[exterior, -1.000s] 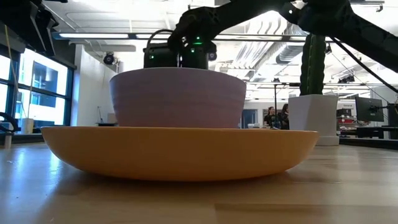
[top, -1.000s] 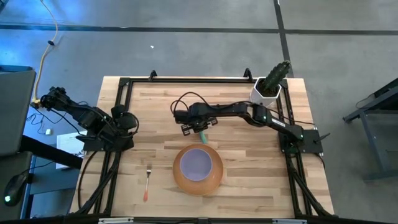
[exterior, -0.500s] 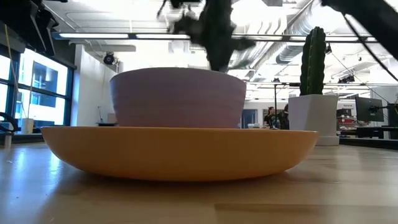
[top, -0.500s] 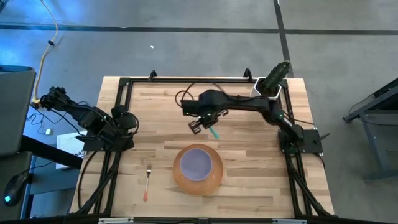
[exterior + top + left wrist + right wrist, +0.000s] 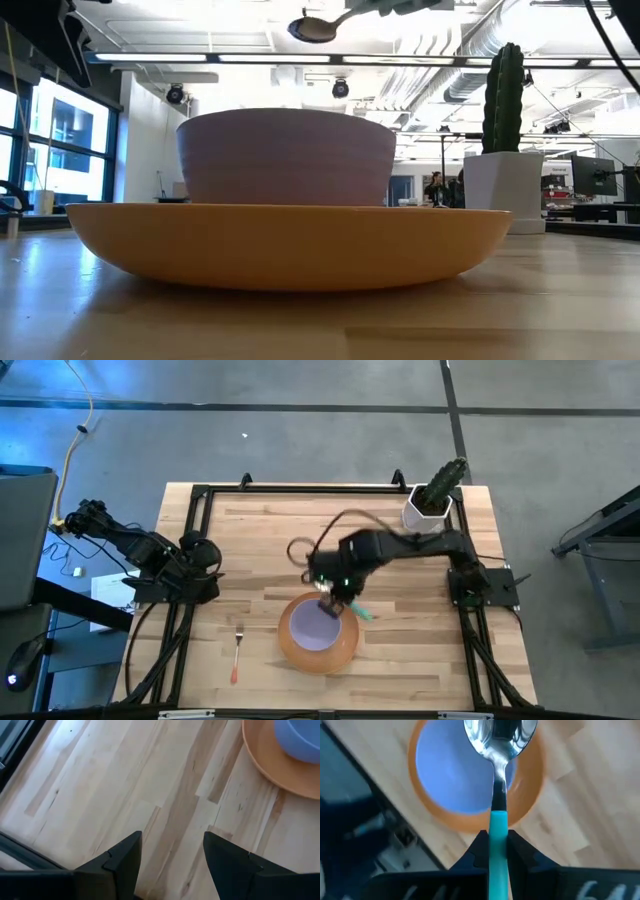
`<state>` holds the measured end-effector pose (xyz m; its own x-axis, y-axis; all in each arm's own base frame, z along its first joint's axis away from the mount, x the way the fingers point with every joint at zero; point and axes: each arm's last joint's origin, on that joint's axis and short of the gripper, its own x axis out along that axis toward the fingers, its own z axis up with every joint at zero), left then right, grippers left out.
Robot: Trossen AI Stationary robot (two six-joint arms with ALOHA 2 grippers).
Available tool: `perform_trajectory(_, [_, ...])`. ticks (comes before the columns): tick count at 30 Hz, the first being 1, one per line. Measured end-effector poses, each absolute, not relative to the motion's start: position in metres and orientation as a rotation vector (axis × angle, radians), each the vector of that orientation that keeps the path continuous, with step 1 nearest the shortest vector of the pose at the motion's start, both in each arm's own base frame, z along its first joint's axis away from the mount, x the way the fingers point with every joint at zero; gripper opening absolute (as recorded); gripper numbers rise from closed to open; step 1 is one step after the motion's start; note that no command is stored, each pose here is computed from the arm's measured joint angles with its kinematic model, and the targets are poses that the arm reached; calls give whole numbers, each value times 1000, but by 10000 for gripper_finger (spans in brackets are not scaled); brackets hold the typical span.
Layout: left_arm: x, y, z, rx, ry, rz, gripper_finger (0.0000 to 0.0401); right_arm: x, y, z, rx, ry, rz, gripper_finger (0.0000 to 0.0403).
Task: Set table place
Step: Put the green spoon into the purple bowl
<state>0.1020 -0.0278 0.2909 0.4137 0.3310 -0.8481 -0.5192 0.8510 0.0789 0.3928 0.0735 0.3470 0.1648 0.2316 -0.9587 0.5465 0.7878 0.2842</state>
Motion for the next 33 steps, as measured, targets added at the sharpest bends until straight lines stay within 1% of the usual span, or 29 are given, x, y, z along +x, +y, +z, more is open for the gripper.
perform_trajectory(5, [102,-28,291,-224,1005,546,200,405,99,311,661,1572,-144,5])
perform_trajectory(9, [104,-29,292,-236,989,539,200,419,108,277,652,1687,-42,5])
perform_trajectory(13, [104,-29,292,-239,984,537,200,428,110,254,655,1750,13,5])
perform_trajectory(18, [105,-29,292,-240,983,536,200,432,104,248,660,1758,12,5])
perform_trajectory(27, [105,-29,292,-229,974,529,200,442,76,244,697,1706,-53,5])
perform_trajectory(33, [105,-29,292,-227,974,529,200,446,71,235,725,1727,-29,5])
